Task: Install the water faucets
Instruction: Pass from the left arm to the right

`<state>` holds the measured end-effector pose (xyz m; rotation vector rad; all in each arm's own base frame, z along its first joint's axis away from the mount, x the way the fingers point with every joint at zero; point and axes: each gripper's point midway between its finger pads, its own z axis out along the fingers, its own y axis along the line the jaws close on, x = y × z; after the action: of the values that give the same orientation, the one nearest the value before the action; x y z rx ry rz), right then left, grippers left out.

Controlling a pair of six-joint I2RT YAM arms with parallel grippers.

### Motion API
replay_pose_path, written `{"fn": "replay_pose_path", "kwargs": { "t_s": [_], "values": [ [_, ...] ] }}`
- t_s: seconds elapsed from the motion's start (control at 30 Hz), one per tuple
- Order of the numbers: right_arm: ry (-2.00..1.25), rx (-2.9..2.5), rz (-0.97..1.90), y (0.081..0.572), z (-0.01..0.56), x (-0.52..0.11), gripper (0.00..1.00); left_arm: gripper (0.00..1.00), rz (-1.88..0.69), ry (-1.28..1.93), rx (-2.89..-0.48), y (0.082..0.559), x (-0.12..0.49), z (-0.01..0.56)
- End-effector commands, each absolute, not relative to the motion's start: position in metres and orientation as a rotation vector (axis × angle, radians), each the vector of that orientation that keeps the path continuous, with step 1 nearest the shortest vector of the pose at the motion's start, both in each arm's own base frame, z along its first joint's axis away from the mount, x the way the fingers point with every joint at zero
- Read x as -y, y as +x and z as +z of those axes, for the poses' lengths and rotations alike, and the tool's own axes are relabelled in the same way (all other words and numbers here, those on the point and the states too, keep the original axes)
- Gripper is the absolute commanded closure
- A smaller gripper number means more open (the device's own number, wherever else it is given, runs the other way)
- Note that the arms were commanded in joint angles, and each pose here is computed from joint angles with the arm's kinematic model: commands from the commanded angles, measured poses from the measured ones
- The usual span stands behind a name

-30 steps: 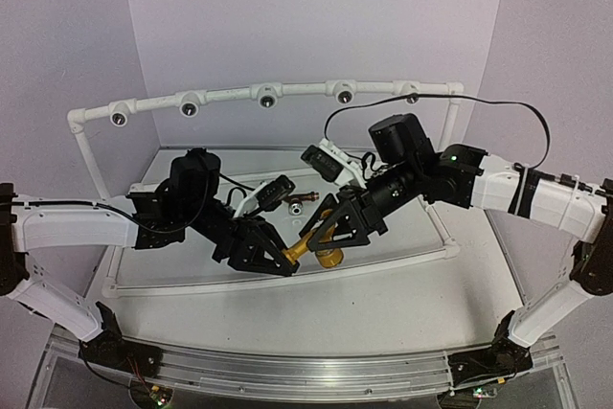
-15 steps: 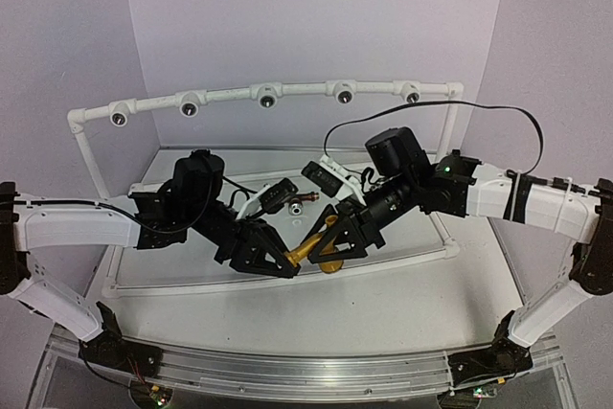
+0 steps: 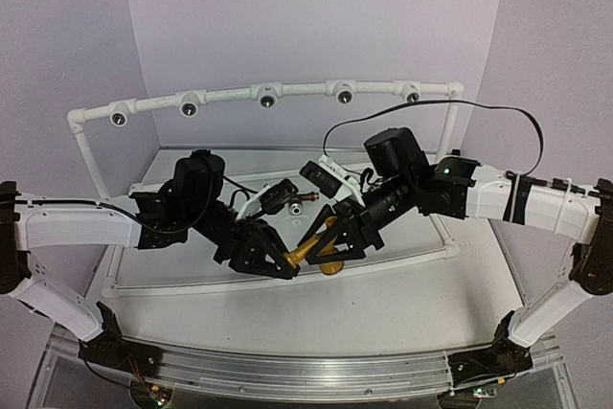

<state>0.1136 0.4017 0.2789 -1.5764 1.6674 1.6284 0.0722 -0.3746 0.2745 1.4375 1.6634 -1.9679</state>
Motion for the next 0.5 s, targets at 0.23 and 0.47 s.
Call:
{"fn": "replay_pose_path", "kwargs": {
  "t_s": [0.23, 0.47],
  "values": [
    [-1.638, -1.577, 1.707, 0.088, 0.291, -0.399, 0.85, 1.0, -1.922, 1.404, -1.561, 0.086, 0.384, 0.303],
    [-1.371, -1.871, 1.395, 0.13, 0.269, -0.395, 1.0, 0.76, -1.862, 1.296, -1.623, 0.105, 0.382, 0.3]
  ]
}}
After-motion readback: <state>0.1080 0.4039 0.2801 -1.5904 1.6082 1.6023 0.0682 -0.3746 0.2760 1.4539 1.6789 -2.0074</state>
